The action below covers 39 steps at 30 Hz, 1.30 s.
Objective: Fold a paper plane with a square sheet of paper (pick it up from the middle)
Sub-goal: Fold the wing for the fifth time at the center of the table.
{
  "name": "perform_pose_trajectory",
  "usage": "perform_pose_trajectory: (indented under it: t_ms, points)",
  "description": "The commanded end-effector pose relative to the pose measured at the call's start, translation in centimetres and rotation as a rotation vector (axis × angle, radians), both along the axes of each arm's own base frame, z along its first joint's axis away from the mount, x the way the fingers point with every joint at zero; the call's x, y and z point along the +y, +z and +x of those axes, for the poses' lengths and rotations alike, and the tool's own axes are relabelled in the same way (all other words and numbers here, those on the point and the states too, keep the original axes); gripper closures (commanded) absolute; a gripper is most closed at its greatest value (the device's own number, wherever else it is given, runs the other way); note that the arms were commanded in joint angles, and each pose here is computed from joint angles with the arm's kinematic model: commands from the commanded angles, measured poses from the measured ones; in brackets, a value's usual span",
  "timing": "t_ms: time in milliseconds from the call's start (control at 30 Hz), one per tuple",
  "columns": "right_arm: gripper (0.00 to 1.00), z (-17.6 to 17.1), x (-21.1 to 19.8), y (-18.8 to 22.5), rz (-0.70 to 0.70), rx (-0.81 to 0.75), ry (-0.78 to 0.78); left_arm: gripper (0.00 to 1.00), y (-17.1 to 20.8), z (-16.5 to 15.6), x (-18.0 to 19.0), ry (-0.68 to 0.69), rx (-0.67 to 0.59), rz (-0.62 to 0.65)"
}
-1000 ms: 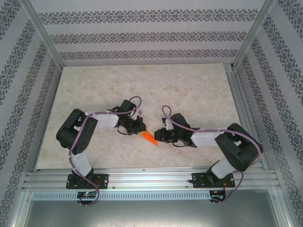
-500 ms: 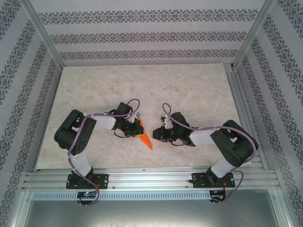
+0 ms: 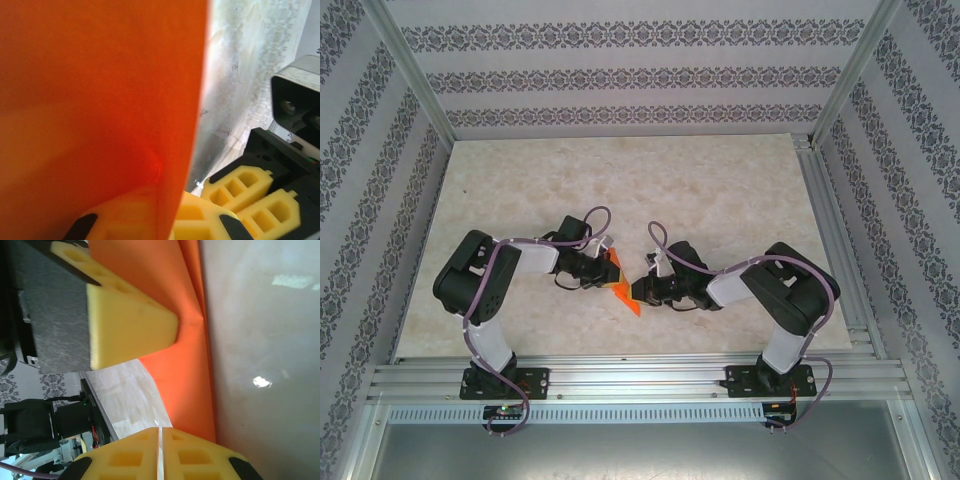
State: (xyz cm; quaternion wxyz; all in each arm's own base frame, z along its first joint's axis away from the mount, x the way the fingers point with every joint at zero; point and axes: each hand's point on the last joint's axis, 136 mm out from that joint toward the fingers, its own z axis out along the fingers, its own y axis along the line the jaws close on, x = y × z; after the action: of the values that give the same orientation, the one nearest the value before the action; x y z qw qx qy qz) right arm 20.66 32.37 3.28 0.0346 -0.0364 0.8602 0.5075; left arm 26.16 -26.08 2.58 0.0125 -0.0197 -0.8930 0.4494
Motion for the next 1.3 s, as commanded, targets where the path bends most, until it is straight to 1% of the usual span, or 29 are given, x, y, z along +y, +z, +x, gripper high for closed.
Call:
perform_pose_trajectory:
  t_ms: [0,133,233,300,367,433,467,533,600,733,833,900,967,1033,1267]
  points:
    - [0.89,0.1,0.9,0.7,0.063,-0.008,0.013,1.00,-0.6,-0.1,0.4,-0.030,-0.027,-0.031]
    - [0.88,0.1,1.0,1.0,0.086,-0.008,0.007,1.00,-1.0,-0.2,0.8,-0.030,-0.010,-0.035]
    - [0.87,0.3,0.4,1.5,0.070,-0.037,-0.009,1.00,-1.1,-0.2,1.1,-0.028,-0.005,-0.029]
    - [0.85,0.5,-0.5,1.6,0.025,-0.065,-0.024,1.00,-0.9,0.1,1.3,-0.018,-0.019,-0.021]
    - [0.80,0.5,-1.5,1.2,-0.048,-0.090,-0.036,1.00,-0.3,0.6,0.8,0.002,-0.020,-0.059]
    - [0.79,0.7,-2.5,1.2,-0.129,-0.154,-0.033,1.00,0.6,1.4,0.1,0.030,-0.022,-0.112]
    - [0.78,0.8,-3.0,1.2,-0.167,-0.187,-0.037,1.00,0.8,1.8,-0.1,0.047,-0.025,-0.122]
    - [0.73,1.2,-4.5,1.0,-0.257,-0.239,-0.057,1.00,1.3,2.4,-0.3,0.071,-0.038,-0.135]
    - [0.68,1.0,-4.8,1.4,-0.277,-0.281,-0.035,1.00,1.8,3.1,-0.5,0.096,-0.051,-0.148]
    - [0.64,1.2,-6.1,0.9,-0.352,-0.307,-0.048,1.00,2.6,4.1,-1.3,0.128,-0.094,-0.183]
    - [0.63,1.4,-6.4,1.2,-0.354,-0.333,-0.050,1.00,2.9,4.6,-2.6,0.113,-0.118,-0.204]
    - [0.67,1.9,-6.6,1.4,-0.351,-0.334,-0.072,1.00,2.7,4.7,-3.3,0.104,-0.130,-0.208]
    - [0.67,2.4,-6.8,1.5,-0.343,-0.330,-0.092,1.00,2.2,4.8,-3.6,0.101,-0.136,-0.203]
    - [0.67,2.9,-6.8,1.6,-0.331,-0.329,-0.110,1.00,1.6,4.6,-3.6,0.090,-0.134,-0.204]
    - [0.67,3.3,-5.9,2.0,-0.311,-0.318,-0.093,1.00,-0.3,3.5,-2.7,0.057,-0.153,-0.165]
